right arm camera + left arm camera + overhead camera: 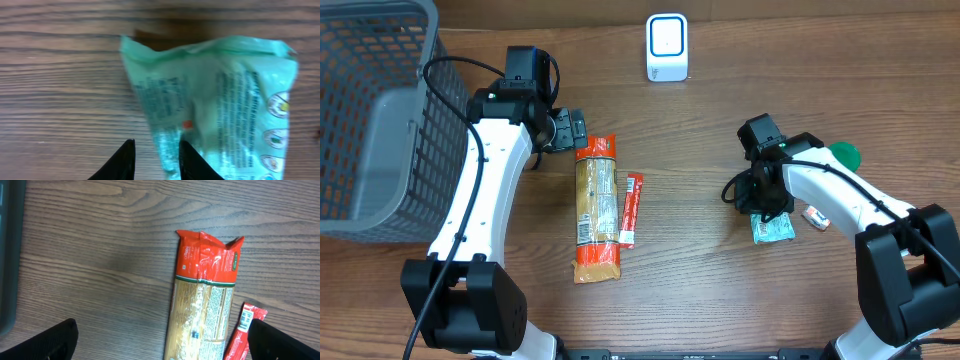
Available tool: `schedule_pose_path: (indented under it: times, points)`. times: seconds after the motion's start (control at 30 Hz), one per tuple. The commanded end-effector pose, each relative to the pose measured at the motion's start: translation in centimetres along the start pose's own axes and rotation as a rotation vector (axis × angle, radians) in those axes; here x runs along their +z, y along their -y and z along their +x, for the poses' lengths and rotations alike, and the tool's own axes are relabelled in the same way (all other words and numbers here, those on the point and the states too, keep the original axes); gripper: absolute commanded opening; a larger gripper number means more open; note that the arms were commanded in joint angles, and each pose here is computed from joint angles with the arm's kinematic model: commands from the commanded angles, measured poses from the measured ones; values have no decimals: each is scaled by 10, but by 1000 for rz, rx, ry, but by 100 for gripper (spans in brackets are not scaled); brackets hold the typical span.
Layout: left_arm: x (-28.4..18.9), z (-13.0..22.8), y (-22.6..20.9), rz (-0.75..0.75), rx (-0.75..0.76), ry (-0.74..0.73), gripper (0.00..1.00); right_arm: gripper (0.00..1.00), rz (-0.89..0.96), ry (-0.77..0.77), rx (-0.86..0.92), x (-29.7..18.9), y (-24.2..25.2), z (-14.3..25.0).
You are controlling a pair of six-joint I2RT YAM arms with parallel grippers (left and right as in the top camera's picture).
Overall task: Scan the item barcode
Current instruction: 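Carry the packet right and set it beside the jar, release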
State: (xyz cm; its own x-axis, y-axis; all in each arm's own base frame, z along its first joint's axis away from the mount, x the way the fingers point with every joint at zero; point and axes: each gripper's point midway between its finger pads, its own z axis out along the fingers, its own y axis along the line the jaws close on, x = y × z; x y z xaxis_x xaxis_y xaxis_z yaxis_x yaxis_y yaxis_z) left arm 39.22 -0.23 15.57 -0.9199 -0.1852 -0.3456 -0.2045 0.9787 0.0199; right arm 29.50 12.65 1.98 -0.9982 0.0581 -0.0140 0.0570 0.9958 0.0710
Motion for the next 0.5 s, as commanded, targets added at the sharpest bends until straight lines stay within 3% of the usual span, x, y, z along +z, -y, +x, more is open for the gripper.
schedule_pose_path:
  times: [0.0, 0.47]
  points:
    - [-8, -6, -1, -1, 2, 28, 100, 30, 73, 32, 3, -1, 14, 0]
    - [-8, -6, -1, -1, 2, 28, 100, 30, 327, 84, -3, -10, 59, -5]
